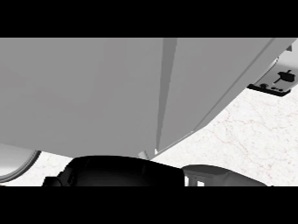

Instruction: Pick up the bottled water, place it into the cabinet and close the cabinet

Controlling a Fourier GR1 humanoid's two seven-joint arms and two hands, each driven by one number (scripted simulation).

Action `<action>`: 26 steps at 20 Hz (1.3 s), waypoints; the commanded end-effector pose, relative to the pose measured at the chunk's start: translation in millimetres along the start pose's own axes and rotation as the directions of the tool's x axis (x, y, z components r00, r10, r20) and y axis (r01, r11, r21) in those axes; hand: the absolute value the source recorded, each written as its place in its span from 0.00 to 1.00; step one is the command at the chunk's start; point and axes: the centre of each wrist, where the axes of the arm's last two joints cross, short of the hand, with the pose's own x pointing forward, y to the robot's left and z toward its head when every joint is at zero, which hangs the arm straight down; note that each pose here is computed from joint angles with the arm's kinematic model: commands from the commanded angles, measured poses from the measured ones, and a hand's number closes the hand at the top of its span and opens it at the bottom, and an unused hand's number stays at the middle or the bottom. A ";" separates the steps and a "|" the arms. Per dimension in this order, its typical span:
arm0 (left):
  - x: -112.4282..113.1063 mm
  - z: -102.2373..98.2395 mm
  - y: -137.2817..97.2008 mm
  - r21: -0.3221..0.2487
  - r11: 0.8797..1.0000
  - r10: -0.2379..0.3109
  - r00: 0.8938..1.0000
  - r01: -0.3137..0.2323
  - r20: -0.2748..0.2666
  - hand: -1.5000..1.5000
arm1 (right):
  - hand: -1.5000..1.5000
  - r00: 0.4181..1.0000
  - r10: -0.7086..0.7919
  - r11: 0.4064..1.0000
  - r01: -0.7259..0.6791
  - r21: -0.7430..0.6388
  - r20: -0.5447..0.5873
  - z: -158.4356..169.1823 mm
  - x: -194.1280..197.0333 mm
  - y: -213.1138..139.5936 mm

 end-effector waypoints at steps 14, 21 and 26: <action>11.7 60.8 23.2 0.103 0.994 -0.046 0.998 0.042 0.038 0.00 | 1.00 0.962 -0.267 0.956 0.258 -0.137 -0.054 -18.1 -43.6 -113.1; 37.0 56.1 21.2 0.101 0.994 -0.046 0.999 0.043 0.027 0.00 | 1.00 0.964 -0.263 0.921 0.260 -0.290 0.031 10.5 -46.6 -162.2; 24.1 58.6 13.6 0.123 0.991 -0.049 0.999 0.046 0.022 0.00 | 1.00 0.990 -0.131 0.945 0.143 -0.294 0.060 14.5 -43.6 -172.7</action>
